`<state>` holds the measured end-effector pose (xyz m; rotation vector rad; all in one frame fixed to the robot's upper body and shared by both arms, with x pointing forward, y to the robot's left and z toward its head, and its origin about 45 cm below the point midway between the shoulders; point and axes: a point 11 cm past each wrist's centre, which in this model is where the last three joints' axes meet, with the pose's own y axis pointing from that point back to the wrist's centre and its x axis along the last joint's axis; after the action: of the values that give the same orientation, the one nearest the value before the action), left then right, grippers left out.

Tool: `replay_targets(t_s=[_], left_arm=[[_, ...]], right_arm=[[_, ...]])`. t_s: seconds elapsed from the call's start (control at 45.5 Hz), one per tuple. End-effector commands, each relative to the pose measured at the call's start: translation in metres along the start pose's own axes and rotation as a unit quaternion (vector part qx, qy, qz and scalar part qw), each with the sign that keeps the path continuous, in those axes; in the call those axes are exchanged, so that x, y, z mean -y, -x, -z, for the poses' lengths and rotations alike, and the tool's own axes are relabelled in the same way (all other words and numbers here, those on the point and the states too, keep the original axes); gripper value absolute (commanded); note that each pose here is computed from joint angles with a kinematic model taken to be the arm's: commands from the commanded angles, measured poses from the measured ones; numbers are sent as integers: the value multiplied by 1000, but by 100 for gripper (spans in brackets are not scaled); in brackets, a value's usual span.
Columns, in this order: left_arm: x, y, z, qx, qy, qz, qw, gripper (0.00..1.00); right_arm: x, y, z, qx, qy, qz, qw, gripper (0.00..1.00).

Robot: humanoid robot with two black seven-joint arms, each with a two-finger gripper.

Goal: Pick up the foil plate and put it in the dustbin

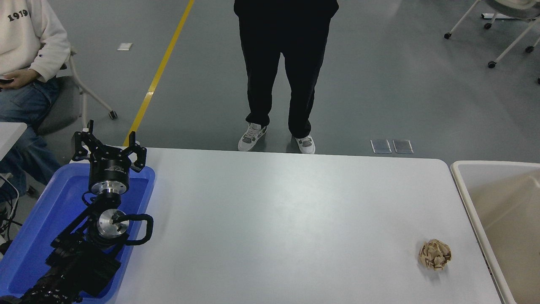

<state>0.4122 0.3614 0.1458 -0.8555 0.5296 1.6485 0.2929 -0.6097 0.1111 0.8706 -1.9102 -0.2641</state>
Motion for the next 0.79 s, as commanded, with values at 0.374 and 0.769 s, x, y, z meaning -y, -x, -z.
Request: replay_targets(t_s=[0.374,0.769], left_arm=[[0,0,0,0,0,0,1000,99],[0,0,0,0,0,0,1000,99]], right_arm=[[-62,26,177,18,-171,137,976,100],[-147,53,216,-180,-295,200,917,100]])
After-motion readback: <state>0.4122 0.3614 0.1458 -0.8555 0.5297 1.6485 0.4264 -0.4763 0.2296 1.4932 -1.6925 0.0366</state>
